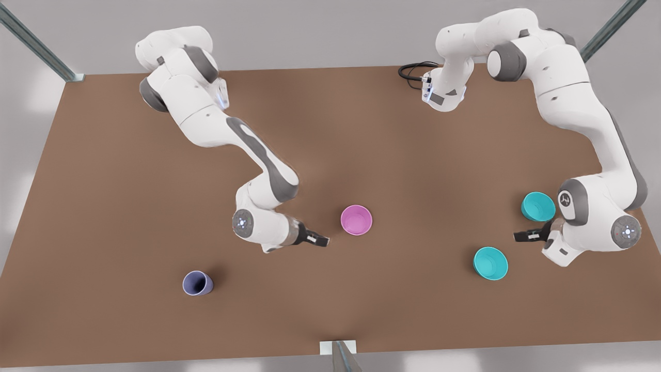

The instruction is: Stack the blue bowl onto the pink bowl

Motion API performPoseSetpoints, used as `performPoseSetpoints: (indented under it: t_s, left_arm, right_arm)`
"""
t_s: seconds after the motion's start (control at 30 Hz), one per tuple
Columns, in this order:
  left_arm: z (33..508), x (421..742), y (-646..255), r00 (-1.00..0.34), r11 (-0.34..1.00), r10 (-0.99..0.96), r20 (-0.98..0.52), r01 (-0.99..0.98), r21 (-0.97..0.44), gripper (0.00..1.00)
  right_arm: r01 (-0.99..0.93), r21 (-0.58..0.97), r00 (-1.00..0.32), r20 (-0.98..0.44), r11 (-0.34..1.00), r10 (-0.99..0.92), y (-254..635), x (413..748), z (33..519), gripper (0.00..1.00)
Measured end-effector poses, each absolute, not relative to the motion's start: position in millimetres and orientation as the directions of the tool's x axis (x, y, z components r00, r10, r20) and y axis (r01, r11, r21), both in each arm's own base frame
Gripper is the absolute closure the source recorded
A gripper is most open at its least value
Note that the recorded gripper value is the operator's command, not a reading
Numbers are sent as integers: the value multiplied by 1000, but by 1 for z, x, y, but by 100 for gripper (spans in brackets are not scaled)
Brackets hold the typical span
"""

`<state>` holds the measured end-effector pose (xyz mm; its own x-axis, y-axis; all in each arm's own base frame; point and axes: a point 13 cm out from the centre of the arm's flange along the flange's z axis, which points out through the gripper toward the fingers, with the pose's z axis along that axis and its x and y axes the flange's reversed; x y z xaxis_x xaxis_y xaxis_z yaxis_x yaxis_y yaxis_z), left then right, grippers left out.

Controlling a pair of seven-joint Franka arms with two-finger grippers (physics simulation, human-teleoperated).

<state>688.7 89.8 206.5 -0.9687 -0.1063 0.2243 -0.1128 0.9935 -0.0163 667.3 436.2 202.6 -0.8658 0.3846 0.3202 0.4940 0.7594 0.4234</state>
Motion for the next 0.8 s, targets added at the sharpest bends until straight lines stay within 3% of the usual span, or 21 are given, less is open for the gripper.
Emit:
performPoseSetpoints:
  t_s: [0.1, 0.17, 0.23, 0.33, 0.43, 0.5, 0.53, 0.57, 0.6, 0.63, 0.7, 0.8]
  left_arm:
    - [130, 711, 92, -979, 994, -84, 186, -96, -60, 0]
    - [103, 722, 86, -986, 990, -78, 146, -94, -103, 0]
    - [86, 733, 87, -991, 986, -87, 101, -101, -136, 0]
    - [81, 746, 88, -996, 984, -84, 42, -89, -156, 0]
    - [77, 753, 87, -997, 982, -78, 8, -78, -172, 0]
    - [72, 754, 85, -997, 981, -71, -1, -70, -180, 0]
    - [67, 754, 84, -998, 981, -67, 0, -66, -182, 4]
    - [65, 754, 83, -998, 981, -62, -3, -60, -184, 36]
    - [64, 755, 80, -998, 981, -56, -7, -54, -185, 53]
    - [64, 756, 77, -998, 980, -55, -10, -52, -192, 62]
    - [65, 758, 73, -998, 978, -54, -16, -50, -203, 70]
    - [65, 759, 70, -998, 976, -53, -18, -48, -213, 71]
  right_arm:
    - [571, 343, -816, 337, 746, 470, 255, 721, 275, 0]
    - [602, 256, -790, 331, 756, 517, 132, 723, 316, 0]
    - [579, 166, -802, 291, 798, 521, 63, 694, 390, 0]
    - [509, 42, -840, 242, 860, 486, 35, 613, 500, 0]
    - [437, -93, -864, 233, 895, 446, 23, 544, 535, 0]
    - [379, -138, -882, 245, 915, 402, 20, 527, 534, 0]
    - [354, -147, -889, 254, 924, 381, 18, 524, 533, 0]
    - [331, -152, -895, 262, 931, 361, 16, 522, 531, 0]
    - [311, -154, -900, 271, 938, 342, 14, 521, 529, 0]
    - [291, -154, -904, 278, 944, 324, 13, 520, 528, 0]
    - [255, -150, -913, 288, 955, 289, 10, 519, 527, 0]
    - [208, -139, -923, 302, 968, 241, 9, 518, 527, 0]
